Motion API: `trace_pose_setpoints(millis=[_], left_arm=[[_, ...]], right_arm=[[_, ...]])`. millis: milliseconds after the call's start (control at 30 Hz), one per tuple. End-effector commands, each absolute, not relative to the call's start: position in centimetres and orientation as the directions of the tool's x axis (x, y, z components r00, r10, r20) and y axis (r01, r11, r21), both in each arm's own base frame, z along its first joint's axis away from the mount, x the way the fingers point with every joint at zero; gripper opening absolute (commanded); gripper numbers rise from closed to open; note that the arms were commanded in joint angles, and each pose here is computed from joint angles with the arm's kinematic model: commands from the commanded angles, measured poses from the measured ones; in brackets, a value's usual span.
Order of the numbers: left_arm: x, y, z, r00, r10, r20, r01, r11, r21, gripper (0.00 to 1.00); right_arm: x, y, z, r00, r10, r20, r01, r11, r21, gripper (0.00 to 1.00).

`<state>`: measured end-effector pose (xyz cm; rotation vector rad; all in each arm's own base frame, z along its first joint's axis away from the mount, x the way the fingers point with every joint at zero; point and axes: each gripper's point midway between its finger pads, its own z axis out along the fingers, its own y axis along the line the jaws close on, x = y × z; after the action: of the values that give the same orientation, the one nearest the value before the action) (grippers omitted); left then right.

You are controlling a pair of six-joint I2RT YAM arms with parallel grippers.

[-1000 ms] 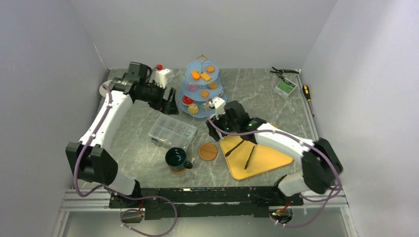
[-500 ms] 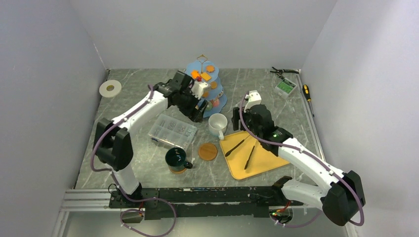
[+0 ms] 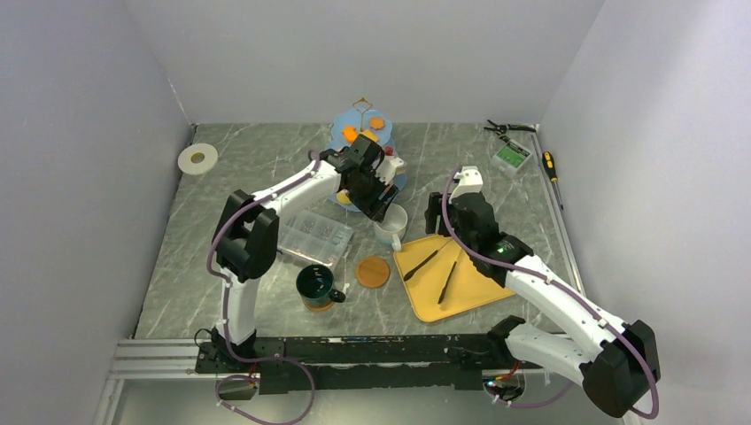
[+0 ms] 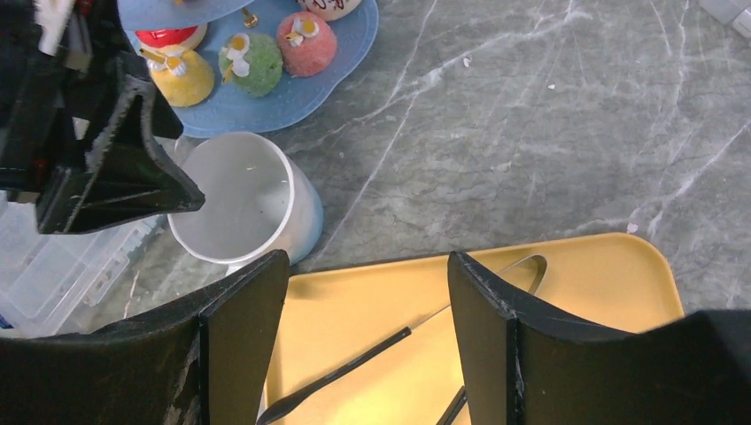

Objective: Serve the afternoon tea

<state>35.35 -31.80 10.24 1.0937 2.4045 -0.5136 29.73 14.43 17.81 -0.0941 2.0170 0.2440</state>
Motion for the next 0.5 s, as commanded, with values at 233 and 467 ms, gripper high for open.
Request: trace_pose_setpoints(millis=[233,467], left_arm=[[35.7,-34.2,9.4,-0.585,0.585,-0.562,0.782,0.591,-0.199,0.35],[35.7,-33.6,10.5,-0.589,0.564,-0.579,0.764,0.621,-0.174,0.03]], right_arm=[[29.1,14.5,17.9,-0.445,0.054,-0.894,-0.195,0.969,0.155,0.68],[28.7,16.1,18.3,-0.458,0.013,-0.889,-0.293,0.942,0.165,0.74]])
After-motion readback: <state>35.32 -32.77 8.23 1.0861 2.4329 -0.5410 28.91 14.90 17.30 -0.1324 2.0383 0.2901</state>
